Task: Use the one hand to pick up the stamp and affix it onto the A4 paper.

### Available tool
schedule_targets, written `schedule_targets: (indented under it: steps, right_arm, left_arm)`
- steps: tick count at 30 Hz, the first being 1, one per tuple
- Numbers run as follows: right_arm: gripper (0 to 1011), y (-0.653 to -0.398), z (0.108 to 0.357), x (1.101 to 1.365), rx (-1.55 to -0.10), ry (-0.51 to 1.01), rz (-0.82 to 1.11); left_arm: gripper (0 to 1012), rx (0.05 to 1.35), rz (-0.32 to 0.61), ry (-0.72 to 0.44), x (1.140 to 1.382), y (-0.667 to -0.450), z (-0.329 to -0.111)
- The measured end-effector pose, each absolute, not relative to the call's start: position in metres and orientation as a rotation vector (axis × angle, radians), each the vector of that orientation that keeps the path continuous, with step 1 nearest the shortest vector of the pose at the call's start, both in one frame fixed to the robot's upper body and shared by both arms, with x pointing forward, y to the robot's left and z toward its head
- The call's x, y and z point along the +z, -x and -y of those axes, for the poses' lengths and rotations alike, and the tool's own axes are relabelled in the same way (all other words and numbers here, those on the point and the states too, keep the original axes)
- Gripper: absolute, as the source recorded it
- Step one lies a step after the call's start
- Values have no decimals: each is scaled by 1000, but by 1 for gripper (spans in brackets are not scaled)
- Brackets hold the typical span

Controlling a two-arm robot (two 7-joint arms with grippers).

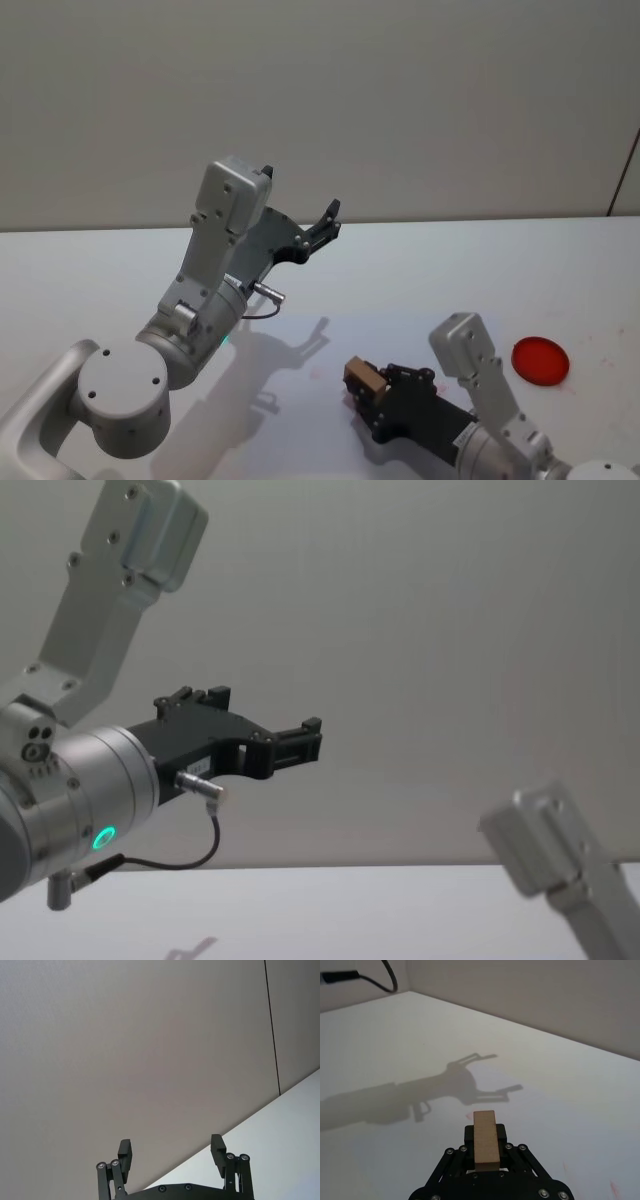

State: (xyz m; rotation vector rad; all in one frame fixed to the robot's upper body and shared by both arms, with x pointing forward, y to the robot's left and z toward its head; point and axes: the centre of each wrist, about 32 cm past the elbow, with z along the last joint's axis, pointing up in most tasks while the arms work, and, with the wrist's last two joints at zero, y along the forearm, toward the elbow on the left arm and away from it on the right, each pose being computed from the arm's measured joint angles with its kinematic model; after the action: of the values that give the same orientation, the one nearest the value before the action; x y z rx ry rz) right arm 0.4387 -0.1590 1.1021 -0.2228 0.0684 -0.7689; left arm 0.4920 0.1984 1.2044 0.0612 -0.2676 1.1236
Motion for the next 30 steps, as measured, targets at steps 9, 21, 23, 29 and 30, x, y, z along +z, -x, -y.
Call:
schedule_targets:
  steps: [9, 21, 23, 29, 30]
  right_arm:
    - [220, -438, 155, 1130, -763, 118, -79]
    - [220, -433, 167, 1157, -780, 34, -72]
    - [220, -432, 171, 1159, -788, 29, -69]
    - [220, -430, 189, 1164, -824, 19, -55]
    - [220, -430, 191, 1165, -829, 18, -54]
  left_arm:
    - [1001, 1124, 268, -61, 1204, -492, -198]
    - [1001, 1124, 268, -61, 1204, -492, -198]
    - [1001, 1124, 268, -61, 1204, -492, -198]
    - [1001, 1124, 268, -61, 1204, -492, -198]
    - [1001, 1124, 268, -61, 1204, -492, -198]
